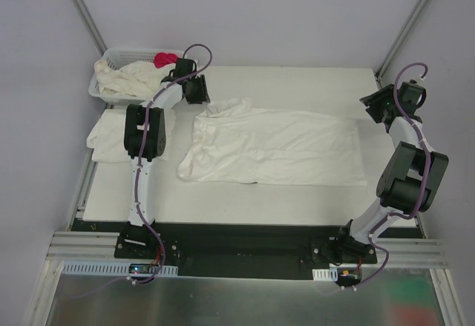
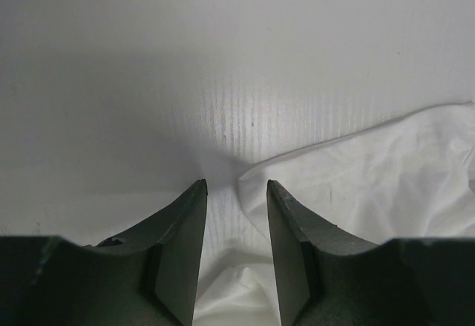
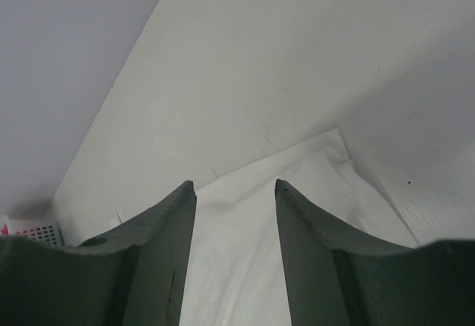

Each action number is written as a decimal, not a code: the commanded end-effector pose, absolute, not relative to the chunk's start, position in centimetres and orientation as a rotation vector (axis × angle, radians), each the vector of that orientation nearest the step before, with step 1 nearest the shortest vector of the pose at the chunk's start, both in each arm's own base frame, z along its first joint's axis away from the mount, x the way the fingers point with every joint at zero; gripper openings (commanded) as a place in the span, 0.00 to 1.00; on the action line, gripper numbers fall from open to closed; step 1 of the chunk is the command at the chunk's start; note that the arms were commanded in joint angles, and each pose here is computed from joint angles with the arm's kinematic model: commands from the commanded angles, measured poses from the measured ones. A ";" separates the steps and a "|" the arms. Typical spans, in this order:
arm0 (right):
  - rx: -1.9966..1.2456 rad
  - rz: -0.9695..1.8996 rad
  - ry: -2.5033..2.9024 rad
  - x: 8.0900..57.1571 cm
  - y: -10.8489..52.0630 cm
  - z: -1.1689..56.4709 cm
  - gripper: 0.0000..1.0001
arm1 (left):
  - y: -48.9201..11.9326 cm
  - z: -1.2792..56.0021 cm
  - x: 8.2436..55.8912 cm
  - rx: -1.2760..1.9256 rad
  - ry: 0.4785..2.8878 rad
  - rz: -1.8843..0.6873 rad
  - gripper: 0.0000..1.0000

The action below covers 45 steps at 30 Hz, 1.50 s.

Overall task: Fold and stack the t-shirts
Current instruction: Grap the side of the flattened tshirt furthest away from the robot with both arms

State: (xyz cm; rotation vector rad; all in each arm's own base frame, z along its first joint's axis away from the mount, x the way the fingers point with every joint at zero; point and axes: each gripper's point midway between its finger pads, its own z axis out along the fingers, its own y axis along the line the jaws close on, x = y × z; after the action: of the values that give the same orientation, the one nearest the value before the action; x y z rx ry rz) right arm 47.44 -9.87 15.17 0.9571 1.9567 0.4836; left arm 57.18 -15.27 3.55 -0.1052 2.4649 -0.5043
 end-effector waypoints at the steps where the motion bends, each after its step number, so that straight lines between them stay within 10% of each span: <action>1: 0.912 0.514 1.878 47.9 -10.0 18.1 0.50 | -16.7 3.7 57.2 -0.083 2.474 -0.553 0.37; 17: 0.903 0.523 1.853 47.9 -10.0 19.2 0.50 | -18.6 3.5 56.8 -0.053 2.492 -0.580 0.30; 23: 0.912 0.520 1.855 47.5 -10.2 18.9 0.50 | -18.6 3.5 56.9 -0.051 2.495 -0.581 0.00; 45: 0.987 0.431 1.964 49.3 -13.0 13.9 0.51 | -18.6 8.6 57.9 -0.012 2.391 -0.538 0.00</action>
State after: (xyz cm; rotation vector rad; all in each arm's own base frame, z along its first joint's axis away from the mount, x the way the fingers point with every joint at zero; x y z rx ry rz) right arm 47.93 -11.17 13.14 1.0004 1.9795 0.4792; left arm 56.98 -18.39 3.23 -0.0448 2.4854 -0.5513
